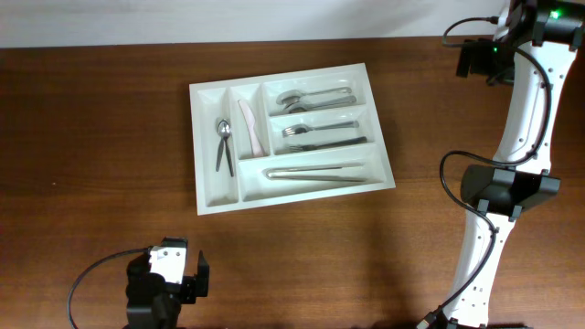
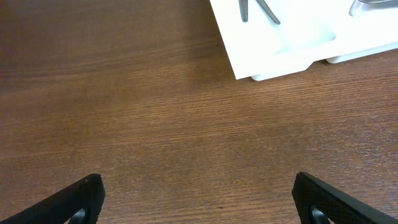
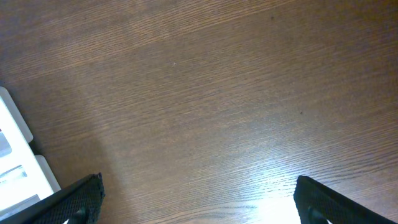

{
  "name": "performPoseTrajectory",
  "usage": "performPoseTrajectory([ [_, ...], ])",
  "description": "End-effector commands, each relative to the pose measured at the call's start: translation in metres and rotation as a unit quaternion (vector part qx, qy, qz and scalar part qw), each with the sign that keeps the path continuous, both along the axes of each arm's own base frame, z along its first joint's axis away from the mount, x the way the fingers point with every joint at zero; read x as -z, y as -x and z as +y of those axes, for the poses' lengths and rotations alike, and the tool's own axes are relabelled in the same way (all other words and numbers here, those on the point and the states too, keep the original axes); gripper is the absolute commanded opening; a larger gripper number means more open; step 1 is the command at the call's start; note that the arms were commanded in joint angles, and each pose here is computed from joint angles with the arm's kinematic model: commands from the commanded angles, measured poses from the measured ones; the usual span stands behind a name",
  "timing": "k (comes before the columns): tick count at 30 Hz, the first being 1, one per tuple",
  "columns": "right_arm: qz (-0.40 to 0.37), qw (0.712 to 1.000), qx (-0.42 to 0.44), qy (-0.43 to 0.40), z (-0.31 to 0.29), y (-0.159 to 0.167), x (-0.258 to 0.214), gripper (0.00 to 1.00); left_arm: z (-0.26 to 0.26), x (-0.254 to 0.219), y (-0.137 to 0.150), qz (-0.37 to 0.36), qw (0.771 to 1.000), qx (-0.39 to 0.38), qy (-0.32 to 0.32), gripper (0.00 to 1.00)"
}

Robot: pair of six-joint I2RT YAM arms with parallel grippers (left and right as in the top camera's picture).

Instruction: Pack container

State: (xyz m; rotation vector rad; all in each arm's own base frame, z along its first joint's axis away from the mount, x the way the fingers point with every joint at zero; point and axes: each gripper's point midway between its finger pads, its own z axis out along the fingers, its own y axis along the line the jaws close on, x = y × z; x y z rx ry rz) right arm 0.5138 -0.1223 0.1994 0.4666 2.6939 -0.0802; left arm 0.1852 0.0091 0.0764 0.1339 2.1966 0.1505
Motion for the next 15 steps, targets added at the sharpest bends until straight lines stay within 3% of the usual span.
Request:
performPoseTrajectory([
  [1, 0.001, 1.000, -0.003, 0.006, -0.0014, 0.0028, -0.0035, 0.99, -0.0015, 0.0028, -0.0003, -0.001, 1.000, 0.008, -0.004, 0.99],
  [15, -0.004, 1.000, 0.000, 0.011, -0.0044, 0.0008, -0.0048, 0.99, -0.0016, 0.0028, -0.0003, -0.001, 1.000, 0.008, -0.004, 0.99],
])
